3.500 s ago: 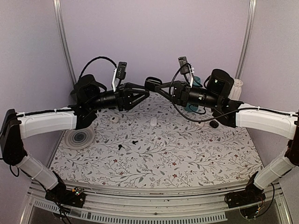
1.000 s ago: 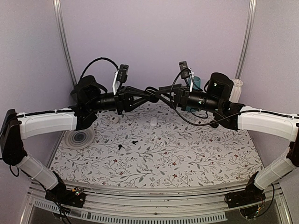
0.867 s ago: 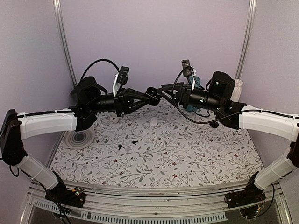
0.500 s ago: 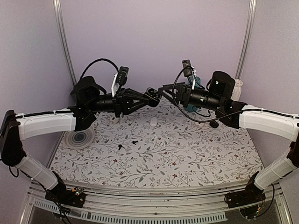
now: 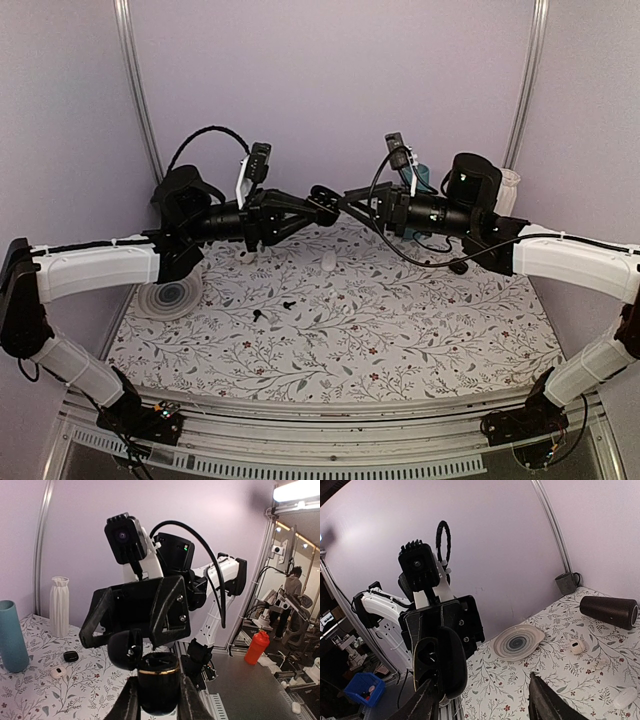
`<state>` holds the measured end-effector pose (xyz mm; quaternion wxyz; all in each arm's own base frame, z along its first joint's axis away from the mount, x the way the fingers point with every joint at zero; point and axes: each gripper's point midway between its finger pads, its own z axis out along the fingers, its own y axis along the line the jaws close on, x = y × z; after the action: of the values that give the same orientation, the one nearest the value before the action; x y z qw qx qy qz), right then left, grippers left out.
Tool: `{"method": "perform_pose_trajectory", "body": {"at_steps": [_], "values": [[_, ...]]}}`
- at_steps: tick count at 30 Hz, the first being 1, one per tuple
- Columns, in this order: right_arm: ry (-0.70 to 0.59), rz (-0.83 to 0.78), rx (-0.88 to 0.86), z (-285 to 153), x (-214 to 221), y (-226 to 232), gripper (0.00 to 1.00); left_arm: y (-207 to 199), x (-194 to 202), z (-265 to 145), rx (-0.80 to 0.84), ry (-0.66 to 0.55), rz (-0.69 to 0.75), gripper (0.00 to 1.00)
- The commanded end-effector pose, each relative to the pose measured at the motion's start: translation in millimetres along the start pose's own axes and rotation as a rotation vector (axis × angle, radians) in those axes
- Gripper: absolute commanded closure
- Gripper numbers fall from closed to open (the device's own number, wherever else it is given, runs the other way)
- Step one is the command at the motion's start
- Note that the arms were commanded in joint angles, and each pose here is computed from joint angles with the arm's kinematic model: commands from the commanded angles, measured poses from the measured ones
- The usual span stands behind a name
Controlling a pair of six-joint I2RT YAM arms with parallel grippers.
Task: Insert the wireless bluetooth earbuds into the charging case
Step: Open the charging case, then pass from the left arm to the right
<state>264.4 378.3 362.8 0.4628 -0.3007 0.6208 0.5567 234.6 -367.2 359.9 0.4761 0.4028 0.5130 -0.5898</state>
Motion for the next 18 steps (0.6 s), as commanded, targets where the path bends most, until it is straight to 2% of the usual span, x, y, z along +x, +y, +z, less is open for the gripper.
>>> {"method": "perform_pose_trajectory", "body": {"at_steps": [1, 11, 18], "values": [[-0.020, -0.027, -0.041, -4, -16, 18, 0.42, -8, -9, -2, 0.018, -0.020, 0.038, 1.00], [-0.009, -0.008, -0.099, 6, -13, 30, 0.55, -7, -2, 0, 0.040, 0.003, 0.020, 1.00], [-0.004, -0.002, -0.106, 10, -11, 31, 0.59, -3, -1, -2, 0.015, 0.001, 0.024, 1.00]]}}
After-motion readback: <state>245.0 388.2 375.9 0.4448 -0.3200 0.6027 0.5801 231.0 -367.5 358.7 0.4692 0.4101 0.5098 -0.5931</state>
